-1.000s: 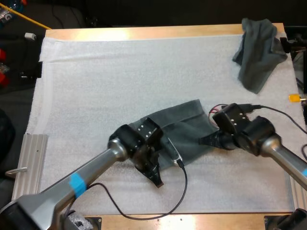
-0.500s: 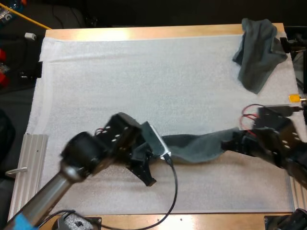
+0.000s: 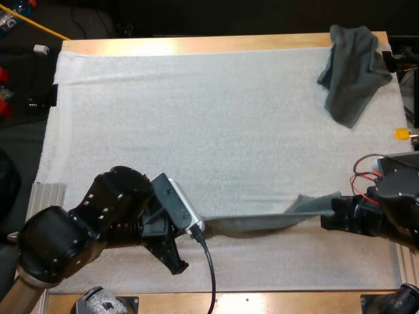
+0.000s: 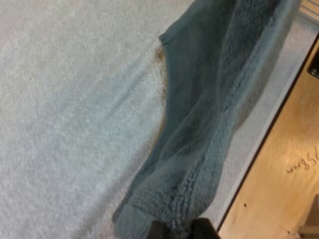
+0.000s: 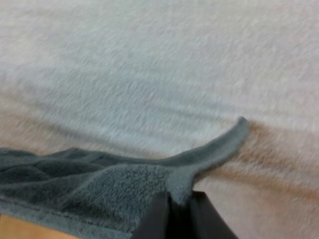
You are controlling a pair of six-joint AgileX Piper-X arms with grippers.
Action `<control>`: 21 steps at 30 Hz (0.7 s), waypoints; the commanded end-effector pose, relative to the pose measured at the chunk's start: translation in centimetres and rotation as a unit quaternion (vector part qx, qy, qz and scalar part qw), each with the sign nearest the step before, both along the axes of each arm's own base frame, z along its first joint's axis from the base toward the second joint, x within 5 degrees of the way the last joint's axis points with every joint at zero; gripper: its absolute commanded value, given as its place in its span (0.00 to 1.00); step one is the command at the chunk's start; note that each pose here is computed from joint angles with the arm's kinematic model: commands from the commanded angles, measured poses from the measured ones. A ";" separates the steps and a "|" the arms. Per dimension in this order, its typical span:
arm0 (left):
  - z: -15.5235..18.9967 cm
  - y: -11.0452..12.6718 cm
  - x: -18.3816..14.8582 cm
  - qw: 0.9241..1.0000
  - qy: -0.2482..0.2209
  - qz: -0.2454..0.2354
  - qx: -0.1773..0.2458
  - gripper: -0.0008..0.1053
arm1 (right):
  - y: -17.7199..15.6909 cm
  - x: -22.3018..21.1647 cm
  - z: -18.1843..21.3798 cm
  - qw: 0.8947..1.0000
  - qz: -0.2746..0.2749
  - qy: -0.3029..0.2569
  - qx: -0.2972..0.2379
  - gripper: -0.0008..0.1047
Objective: Pick towel from pile, fold and stack
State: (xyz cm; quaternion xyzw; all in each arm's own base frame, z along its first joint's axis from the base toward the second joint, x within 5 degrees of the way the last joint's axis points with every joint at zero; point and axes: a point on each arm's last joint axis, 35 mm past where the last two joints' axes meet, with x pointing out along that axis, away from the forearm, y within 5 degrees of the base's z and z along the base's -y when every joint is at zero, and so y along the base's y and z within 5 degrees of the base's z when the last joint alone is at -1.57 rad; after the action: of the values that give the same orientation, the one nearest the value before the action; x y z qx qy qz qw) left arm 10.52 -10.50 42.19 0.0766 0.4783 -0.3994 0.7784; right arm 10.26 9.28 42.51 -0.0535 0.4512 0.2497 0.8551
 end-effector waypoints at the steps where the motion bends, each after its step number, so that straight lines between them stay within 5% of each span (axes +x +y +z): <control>1: 0.2 0.4 -0.5 1.000 0.009 0.005 0.004 0.01 | -0.2 -0.4 0.3 1.000 -0.002 0.006 0.001 0.01; 9: 0.0 0.3 -0.4 1.000 0.005 0.006 0.006 0.01 | 1.7 -0.7 -0.2 0.999 0.005 0.044 0.000 0.01; 17: -5.5 -2.1 3.8 0.997 -0.010 0.043 0.060 0.01 | 7.7 5.9 -5.2 0.983 0.002 0.010 -0.181 0.01; 21: -9.0 -2.7 6.9 0.996 -0.002 0.070 0.059 0.01 | 10.0 10.7 -8.7 0.979 -0.027 0.016 -0.200 0.01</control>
State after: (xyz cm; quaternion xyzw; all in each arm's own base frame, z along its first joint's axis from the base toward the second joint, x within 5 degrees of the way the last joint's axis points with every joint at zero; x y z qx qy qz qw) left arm 17.54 -13.11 32.73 0.0890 0.5186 -0.3119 0.7911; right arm 21.15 19.62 32.97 -0.2047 0.5205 0.1358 0.8178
